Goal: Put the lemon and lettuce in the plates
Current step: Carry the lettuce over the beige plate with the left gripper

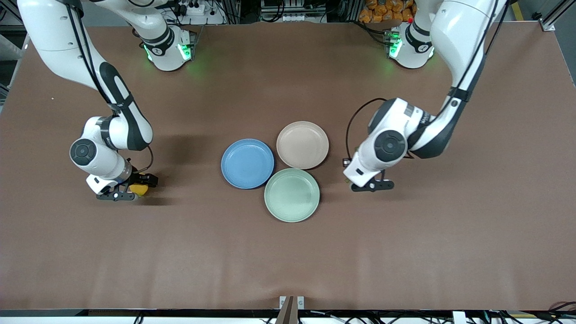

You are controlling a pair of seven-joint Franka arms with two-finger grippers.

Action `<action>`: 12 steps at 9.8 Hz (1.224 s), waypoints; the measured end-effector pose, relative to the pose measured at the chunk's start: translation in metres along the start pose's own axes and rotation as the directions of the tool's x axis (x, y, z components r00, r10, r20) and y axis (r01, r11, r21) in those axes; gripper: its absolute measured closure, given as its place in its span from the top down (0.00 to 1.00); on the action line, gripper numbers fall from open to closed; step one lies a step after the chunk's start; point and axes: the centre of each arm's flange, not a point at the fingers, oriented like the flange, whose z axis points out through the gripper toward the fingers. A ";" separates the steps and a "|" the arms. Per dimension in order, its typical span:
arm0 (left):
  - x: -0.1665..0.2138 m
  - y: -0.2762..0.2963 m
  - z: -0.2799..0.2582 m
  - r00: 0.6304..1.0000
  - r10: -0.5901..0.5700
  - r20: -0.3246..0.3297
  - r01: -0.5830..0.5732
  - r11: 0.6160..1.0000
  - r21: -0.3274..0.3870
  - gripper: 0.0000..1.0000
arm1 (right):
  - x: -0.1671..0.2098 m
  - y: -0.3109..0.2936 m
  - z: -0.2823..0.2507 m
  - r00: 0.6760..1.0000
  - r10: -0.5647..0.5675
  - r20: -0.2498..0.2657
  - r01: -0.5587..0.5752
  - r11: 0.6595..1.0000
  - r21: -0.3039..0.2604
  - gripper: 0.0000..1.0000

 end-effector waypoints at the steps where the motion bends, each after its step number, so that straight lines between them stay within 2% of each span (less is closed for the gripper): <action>1: -0.012 0.016 0.002 1.000 -0.012 0.000 0.012 1.000 0.007 0.04 | 0.000 0.000 0.000 1.000 0.000 -0.002 0.000 1.000 0.000 1.00; 4: -0.052 0.062 0.015 0.999 -0.032 0.010 0.032 0.999 0.037 0.04 | 0.001 -0.001 -0.002 1.000 0.000 -0.008 0.000 1.000 0.001 0.59; 8: -0.099 0.109 0.046 0.999 -0.013 0.034 0.010 0.997 0.080 0.04 | 0.001 -0.001 -0.001 1.000 -0.002 0.004 0.002 1.000 0.001 0.58; 11: -0.123 0.134 0.060 0.998 -0.043 0.035 0.039 0.995 0.096 0.05 | 0.012 -0.007 -0.012 0.998 -0.012 0.059 0.011 1.000 0.005 0.58; 12: -0.120 0.137 0.057 0.998 -0.051 0.031 0.048 0.995 0.089 0.13 | 0.016 -0.010 -0.017 0.998 -0.016 0.066 0.016 1.000 0.007 0.58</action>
